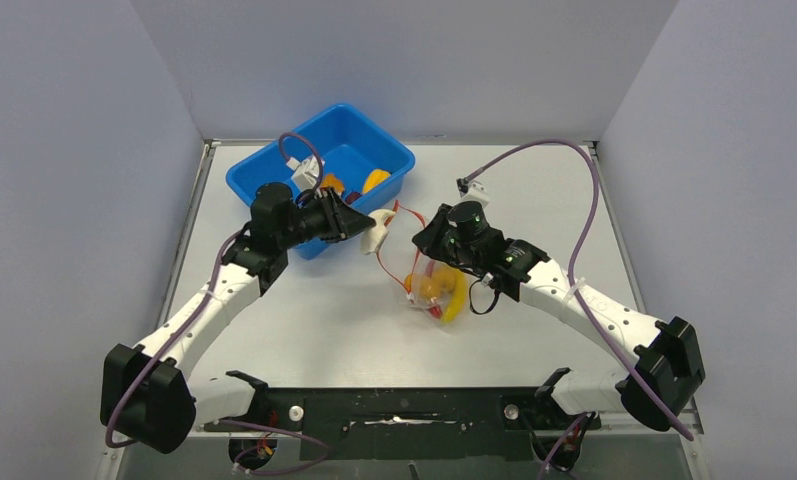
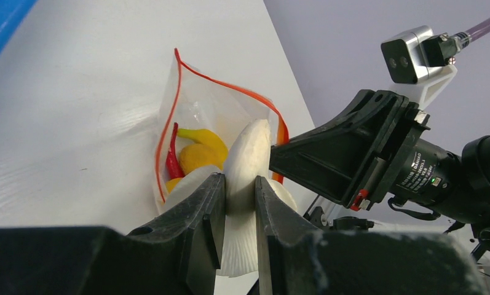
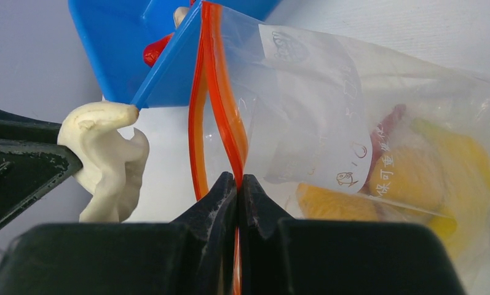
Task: Place the food in the zip-top bag and seal the zipper
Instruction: Place the fake vegetable in the zipper food storage bag.
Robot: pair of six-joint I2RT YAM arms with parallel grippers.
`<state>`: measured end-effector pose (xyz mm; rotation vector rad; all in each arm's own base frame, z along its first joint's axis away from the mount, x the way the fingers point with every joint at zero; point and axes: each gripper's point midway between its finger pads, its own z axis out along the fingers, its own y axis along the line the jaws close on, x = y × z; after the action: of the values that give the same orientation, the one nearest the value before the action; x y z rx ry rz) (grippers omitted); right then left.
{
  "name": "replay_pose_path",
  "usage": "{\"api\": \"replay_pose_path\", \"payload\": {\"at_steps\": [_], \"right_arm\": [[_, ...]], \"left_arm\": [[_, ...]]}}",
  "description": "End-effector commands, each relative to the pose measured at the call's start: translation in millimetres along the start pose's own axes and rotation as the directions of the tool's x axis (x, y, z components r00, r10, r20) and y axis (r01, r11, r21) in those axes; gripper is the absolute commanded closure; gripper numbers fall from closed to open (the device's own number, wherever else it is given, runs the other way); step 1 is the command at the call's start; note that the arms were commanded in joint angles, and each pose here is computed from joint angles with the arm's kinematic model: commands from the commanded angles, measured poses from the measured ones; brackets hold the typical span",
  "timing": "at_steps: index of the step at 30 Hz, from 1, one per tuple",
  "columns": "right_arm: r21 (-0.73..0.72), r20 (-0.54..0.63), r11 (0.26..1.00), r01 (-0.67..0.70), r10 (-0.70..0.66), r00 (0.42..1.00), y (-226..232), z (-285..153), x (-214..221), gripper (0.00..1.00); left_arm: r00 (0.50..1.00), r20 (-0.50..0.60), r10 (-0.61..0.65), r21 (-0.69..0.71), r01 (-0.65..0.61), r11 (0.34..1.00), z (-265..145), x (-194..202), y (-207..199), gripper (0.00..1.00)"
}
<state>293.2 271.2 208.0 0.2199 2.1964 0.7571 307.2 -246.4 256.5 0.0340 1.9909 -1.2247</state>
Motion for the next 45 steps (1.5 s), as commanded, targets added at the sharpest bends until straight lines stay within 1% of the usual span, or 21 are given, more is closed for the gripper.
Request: {"api": "replay_pose_path", "payload": {"at_steps": [1, 4, 9, 14, 18, 27, 38, 45], "right_arm": [[-0.089, 0.062, 0.996, -0.016, 0.021, 0.998, 26, -6, -21, 1.0], [-0.093, 0.061, 0.996, -0.015, 0.02, 0.998, 27, -6, -21, 1.0], [-0.099, 0.059, 0.995, -0.012, 0.017, 0.998, 28, -7, -21, 1.0], [-0.11, 0.068, 0.994, -0.01, 0.017, 0.998, 30, -10, -24, 1.0], [-0.116, 0.072, 0.993, -0.008, 0.017, 0.997, 32, -12, -25, 1.0], [-0.134, 0.07, 0.991, -0.002, 0.011, 0.997, 35, -14, -25, 1.0], [-0.151, 0.045, 0.989, -0.002, 0.009, 0.999, 38, -10, -18, 1.0], [-0.146, 0.047, 0.989, 0.0, 0.007, 0.999, 37, -11, -18, 1.0]], "left_arm": [[0.997, 0.08, 0.0, 0.072, -0.006, 0.997, 7, -14, -30, 0.86], [0.998, 0.062, -0.014, 0.08, 0.009, 0.997, 14, -3, -34, 0.86], [0.999, 0.023, -0.022, 0.055, 0.021, 0.998, 25, 12, -28, 0.86], [1.0, 0.019, -0.024, -0.005, 0.024, 1.0, 32, 18, -18, 0.86], [1.0, -0.011, -0.022, -0.064, 0.021, 0.998, 38, 24, -6, 0.87], [0.999, -0.04, 0.003, -0.121, -0.008, 0.993, 49, 33, 6, 0.87], [0.999, -0.037, 0.004, -0.073, -0.007, 0.997, 59, 36, -5, 0.87], [0.999, -0.031, 0.008, -0.069, -0.01, 0.998, 63, 39, -6, 0.87]]}}
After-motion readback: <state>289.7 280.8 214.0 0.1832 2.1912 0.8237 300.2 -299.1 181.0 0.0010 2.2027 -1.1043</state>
